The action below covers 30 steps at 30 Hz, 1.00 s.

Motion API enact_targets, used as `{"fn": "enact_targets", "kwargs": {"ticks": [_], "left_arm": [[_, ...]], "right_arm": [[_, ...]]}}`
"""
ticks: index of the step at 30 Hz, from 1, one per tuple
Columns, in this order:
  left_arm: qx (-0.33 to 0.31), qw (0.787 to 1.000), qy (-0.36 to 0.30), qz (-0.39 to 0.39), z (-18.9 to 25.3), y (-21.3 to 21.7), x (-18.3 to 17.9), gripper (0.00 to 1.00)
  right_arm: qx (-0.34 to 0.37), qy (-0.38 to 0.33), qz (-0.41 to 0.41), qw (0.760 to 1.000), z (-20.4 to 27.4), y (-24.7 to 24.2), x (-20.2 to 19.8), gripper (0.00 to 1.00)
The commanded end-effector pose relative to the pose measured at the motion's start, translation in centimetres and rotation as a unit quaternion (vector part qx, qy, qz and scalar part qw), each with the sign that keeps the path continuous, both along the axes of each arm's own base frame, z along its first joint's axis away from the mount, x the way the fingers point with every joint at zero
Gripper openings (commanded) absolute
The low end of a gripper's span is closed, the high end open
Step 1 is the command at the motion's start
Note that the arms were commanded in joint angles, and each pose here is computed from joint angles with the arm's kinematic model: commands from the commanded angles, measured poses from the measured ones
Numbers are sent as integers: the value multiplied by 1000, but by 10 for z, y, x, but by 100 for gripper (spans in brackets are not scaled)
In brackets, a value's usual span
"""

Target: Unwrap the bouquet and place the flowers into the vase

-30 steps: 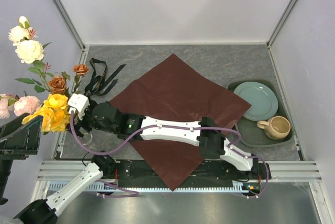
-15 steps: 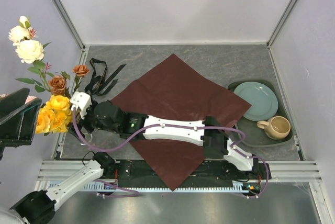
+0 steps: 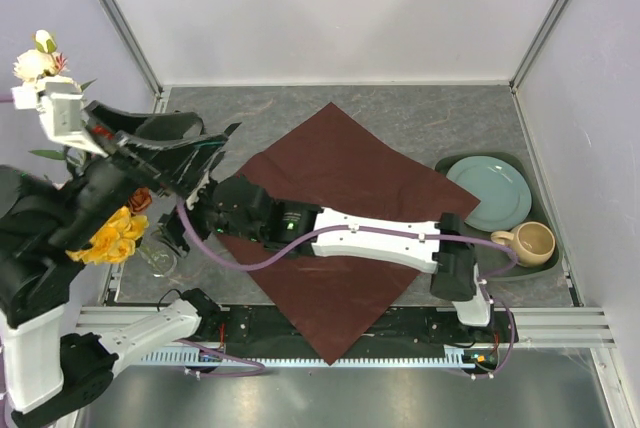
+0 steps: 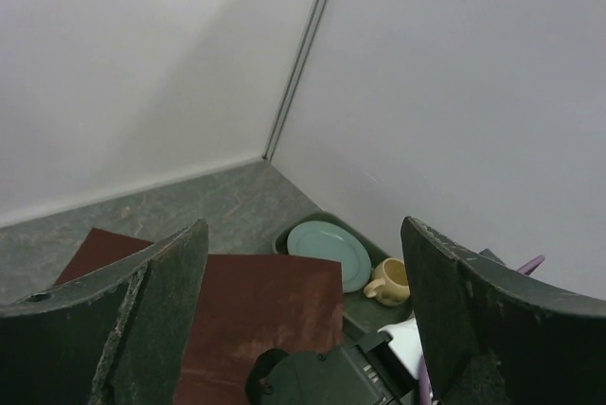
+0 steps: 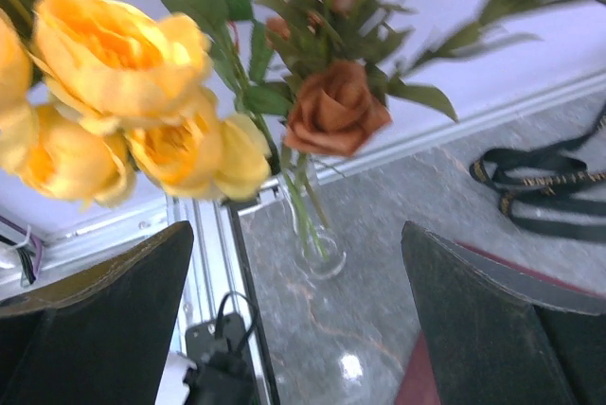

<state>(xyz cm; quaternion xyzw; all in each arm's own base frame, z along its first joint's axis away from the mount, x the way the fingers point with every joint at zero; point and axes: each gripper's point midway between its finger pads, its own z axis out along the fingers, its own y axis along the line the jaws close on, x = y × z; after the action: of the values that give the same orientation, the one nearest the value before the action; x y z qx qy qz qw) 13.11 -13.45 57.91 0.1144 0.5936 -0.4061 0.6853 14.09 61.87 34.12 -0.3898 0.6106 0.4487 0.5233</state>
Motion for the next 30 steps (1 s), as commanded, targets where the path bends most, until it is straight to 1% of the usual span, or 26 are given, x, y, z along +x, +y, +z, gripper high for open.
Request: {"fn": "enact_targets", "kwargs": {"ticks": [1, 3, 4, 5, 6, 7, 8, 9, 10, 11, 12, 13, 14, 15, 16, 17, 19, 20, 22, 23, 24, 25, 27, 28, 29, 30], "left_arm": [[-26, 999, -8, -47, 14, -22, 1, 88], [-22, 997, 0, -71, 12, -38, 8, 88], [-23, 997, 5, -79, 12, -43, 10, 88], [-23, 996, 7, -84, 12, -48, 14, 88], [-21, 996, 16, -84, 9, -53, 21, 88], [-19, 996, 19, -82, 6, -57, 26, 87], [-18, 996, 23, -80, 5, -59, 30, 87], [-15, 997, 32, -74, -1, -64, 40, 87], [-12, 997, 35, -73, -4, -66, 44, 87], [-6, 996, 43, -72, -12, -71, 50, 86], [-5, 997, 46, -66, -16, -73, 56, 86], [-1, 997, 51, -64, -22, -77, 61, 86], [7, 996, 64, -62, -34, -82, 69, 86], [11, 996, 70, -58, -41, -84, 74, 86], [15, 995, 76, -58, -47, -88, 79, 86], [22, 994, 88, -58, -58, -93, 85, 86], [28, 993, 98, -60, -70, -99, 91, 87], [35, 992, 111, -56, -84, -102, 97, 87], [33, 991, 118, -50, -93, -104, 102, 88], [39, 990, 130, -46, -107, -105, 106, 88], [40, 989, 134, -46, -111, -106, 107, 88], [39, 989, 135, -45, -114, -107, 108, 88], [45, 987, 146, -43, -127, -108, 110, 88], [46, 987, 147, -44, -128, -109, 110, 88], [48, 987, 148, -42, -131, -108, 111, 88], [48, 987, 149, -41, -132, -109, 112, 89]], "right_arm": [[16, 12, -18, 1000, 28, -38, 9, 98], [-3, 14, -33, 999, 12, -51, 13, 98], [5, 12, -40, 999, 24, -63, 15, 98], [-15, 16, -49, 999, 5, -71, 16, 99], [-19, 17, -58, 998, 2, -80, 19, 98], [-10, 16, -77, 997, 13, -97, 24, 98], [-35, 22, -89, 995, -12, -108, 27, 98], [-39, 25, -103, 994, -16, -120, 31, 98], [-23, 34, -134, 990, -5, -141, 41, 98], [-45, 44, -153, 986, -31, -157, 47, 98], [-45, 50, -174, 982, -35, -171, 54, 98], [-41, 70, -204, 976, -33, -196, 63, 98], [-63, 78, -242, 965, -56, -218, 73, 98], [-64, 88, -273, 956, -60, -237, 84, 98], [-57, 98, -293, 950, -55, -258, 85, 98], [-73, 99, -325, 938, -70, -279, 91, 98], [-81, 100, -371, 920, -71, -316, 94, 98], [-84, 103, -405, 904, -78, -334, 98, 98], [-96, 103, -441, 886, -81, -366, 95, 98], [-90, 104, -467, 873, -80, -379, 97, 98], [-80, 108, -480, 867, -75, -390, 95, 98], [-93, 109, -487, 861, -80, -399, 92, 98], [-86, 111, -497, 856, -73, -410, 89, 98], [-96, 107, -480, 865, -76, -409, 85, 98], [-95, 97, -478, 868, -69, -413, 85, 98], [-73, 89, -500, 859, -54, -428, 85, 98]]}}
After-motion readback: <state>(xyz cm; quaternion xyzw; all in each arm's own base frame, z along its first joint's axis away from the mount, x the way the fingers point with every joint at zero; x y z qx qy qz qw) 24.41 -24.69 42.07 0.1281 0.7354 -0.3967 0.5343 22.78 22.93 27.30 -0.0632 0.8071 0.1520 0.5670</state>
